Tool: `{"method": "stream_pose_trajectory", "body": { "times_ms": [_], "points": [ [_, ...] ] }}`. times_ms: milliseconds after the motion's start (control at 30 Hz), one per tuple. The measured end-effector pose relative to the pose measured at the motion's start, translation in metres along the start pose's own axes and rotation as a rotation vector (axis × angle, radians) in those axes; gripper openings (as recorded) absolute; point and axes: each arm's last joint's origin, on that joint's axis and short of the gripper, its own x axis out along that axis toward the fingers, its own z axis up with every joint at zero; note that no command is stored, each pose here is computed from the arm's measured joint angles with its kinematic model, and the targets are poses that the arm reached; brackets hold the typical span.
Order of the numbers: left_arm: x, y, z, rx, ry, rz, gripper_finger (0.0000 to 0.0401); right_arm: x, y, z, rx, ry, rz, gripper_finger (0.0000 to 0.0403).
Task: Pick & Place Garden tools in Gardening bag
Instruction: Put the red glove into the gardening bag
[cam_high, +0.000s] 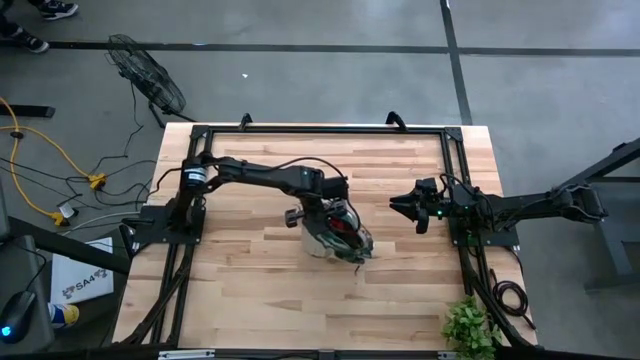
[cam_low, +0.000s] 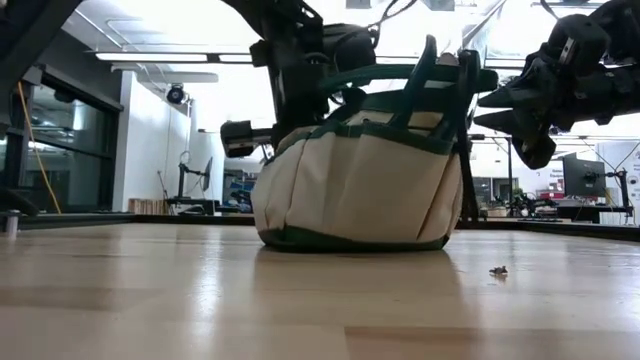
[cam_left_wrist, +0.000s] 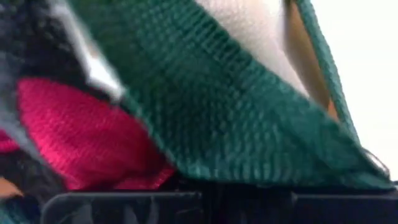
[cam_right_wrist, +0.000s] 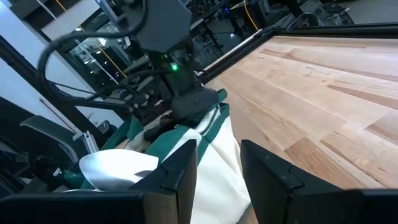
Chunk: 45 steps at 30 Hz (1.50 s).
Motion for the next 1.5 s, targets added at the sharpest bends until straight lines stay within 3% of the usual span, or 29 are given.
{"method": "stream_pose_trajectory", "body": {
  "times_ms": [367,733,933,1333,1500],
  "points": [
    [0.016,-0.004,-0.005,-0.021,-0.003,-0.072,0.0005,0.000,0.000,-0.001,0.000,0.006,-0.004,0.0116],
    [0.002,-0.005,-0.002,-0.028,0.014,-0.052,0.0011,0.000,-0.001,-0.002,-0.001,0.016,-0.011,0.0116],
    [-0.005,-0.005,-0.002,-0.139,0.014,-0.030,0.0022,0.000,-0.001,-0.002,-0.001,0.016,-0.011,0.0116],
    [-0.014,-0.004,-0.012,-0.239,0.002,-0.014,0.0024,0.000,-0.001,-0.002,-0.001,0.016,-0.011,0.0116],
    [-0.021,-0.002,-0.025,-0.458,0.007,0.011,0.0024,0.000,-0.001,-0.002,-0.001,0.017,-0.011,0.0116]
  ]
}}
